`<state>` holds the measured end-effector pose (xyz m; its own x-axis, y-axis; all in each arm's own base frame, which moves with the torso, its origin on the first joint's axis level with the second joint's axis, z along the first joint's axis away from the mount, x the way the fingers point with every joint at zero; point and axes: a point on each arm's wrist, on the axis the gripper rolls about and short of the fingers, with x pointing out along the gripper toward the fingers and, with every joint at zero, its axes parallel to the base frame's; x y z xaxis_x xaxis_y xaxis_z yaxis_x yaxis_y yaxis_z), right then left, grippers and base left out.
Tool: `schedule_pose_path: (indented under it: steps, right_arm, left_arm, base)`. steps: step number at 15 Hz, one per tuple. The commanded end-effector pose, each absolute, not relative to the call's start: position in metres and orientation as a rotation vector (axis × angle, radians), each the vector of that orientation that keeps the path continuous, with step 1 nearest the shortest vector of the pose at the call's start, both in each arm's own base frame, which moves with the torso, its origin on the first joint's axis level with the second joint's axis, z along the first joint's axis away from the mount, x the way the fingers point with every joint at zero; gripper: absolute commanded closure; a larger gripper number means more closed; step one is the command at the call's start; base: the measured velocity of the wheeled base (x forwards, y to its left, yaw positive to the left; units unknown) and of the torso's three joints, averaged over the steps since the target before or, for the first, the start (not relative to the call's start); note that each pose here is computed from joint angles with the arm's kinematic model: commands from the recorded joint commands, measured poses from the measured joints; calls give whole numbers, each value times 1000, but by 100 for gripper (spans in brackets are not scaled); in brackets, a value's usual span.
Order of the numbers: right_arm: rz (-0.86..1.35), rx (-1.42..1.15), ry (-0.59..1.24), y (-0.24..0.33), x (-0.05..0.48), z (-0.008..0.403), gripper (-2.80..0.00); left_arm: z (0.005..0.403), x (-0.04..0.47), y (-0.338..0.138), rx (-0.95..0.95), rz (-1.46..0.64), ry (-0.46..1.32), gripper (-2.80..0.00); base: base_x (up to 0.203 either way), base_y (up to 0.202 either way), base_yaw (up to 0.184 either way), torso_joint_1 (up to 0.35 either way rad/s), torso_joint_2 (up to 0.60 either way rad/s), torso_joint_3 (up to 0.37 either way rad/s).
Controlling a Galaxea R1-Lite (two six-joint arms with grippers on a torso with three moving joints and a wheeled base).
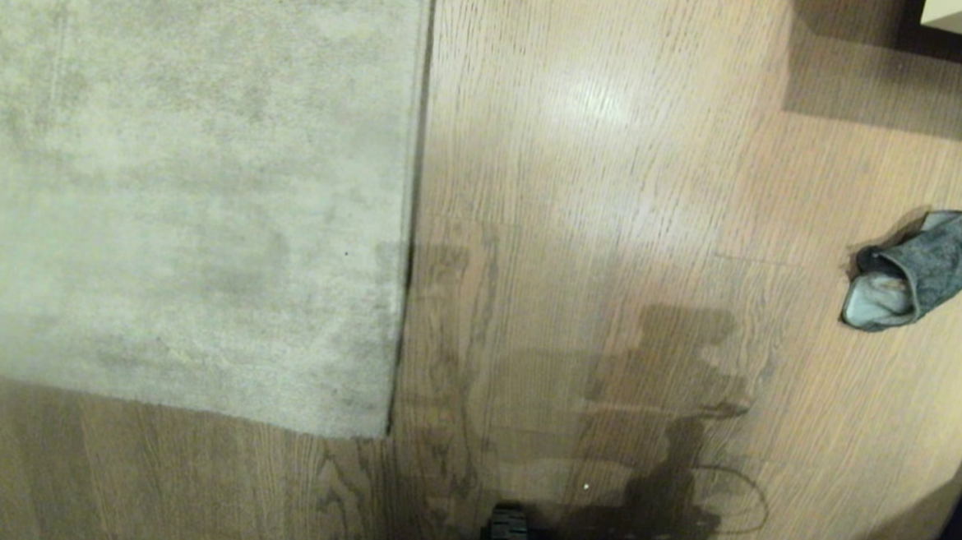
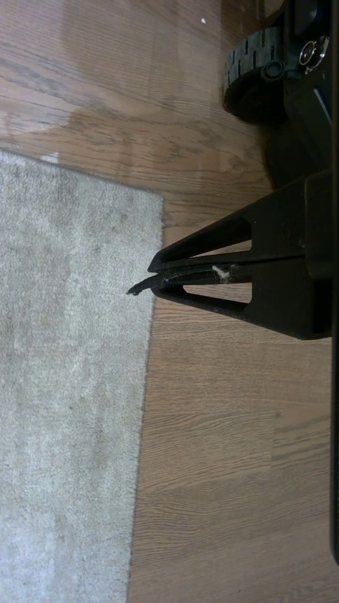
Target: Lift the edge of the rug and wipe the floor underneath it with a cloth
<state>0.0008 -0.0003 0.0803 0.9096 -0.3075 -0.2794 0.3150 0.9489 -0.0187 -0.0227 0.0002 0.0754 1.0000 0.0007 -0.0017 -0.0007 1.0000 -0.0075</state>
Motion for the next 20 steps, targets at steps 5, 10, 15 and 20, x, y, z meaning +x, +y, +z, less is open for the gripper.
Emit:
schedule_pose_path:
  steps: [5,10,15,20]
  right_arm:
    - [-125,-2,271,0,0,80,0]
    - [24,-23,246,0,-2,80,0]
    - [38,-19,216,0,-5,80,0]
    - [16,-16,112,0,-13,79,0]
  left_arm:
    - [76,-23,0,-8,0,2,0]
    - [76,-23,0,-8,0,2,0]
    - [76,-23,0,-8,0,2,0]
    - [75,-23,0,-8,2,2,0]
  base:
    - [0,0,0,0,0,0]
    - [0,0,0,0,0,0]
    - [0,0,0,0,0,0]
    - [0,0,0,0,0,0]
